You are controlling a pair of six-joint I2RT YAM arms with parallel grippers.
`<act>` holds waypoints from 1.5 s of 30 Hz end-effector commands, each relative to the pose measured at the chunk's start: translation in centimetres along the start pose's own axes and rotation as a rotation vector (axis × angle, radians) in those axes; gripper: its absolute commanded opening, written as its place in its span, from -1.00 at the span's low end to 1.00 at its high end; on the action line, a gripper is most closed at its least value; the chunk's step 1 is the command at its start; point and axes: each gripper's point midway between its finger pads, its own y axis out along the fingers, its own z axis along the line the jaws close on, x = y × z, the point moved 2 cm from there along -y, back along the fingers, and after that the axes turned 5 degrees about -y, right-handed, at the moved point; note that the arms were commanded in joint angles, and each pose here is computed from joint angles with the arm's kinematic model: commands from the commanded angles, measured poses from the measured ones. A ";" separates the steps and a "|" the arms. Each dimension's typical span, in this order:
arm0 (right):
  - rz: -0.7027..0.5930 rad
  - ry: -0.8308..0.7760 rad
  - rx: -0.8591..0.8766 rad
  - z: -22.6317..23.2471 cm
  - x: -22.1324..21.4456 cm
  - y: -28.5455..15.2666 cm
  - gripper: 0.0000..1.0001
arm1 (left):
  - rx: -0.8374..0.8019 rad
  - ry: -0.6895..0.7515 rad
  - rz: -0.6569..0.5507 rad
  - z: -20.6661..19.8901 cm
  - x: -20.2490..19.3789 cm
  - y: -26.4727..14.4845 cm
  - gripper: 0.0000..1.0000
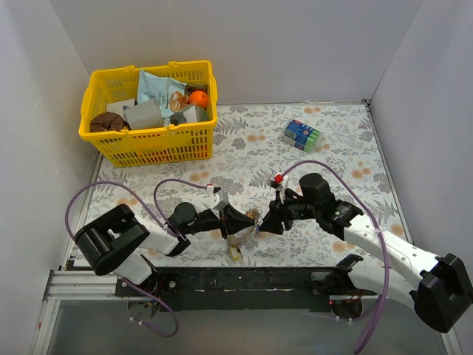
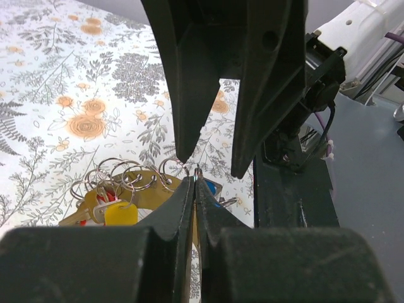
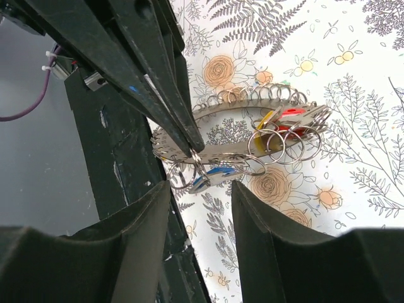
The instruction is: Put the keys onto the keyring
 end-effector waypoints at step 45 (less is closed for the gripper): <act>-0.064 -0.088 0.175 1.8 -0.4 0.6 -0.47 | -0.111 0.286 -0.420 -4.7 10.8 -1.3 -1.00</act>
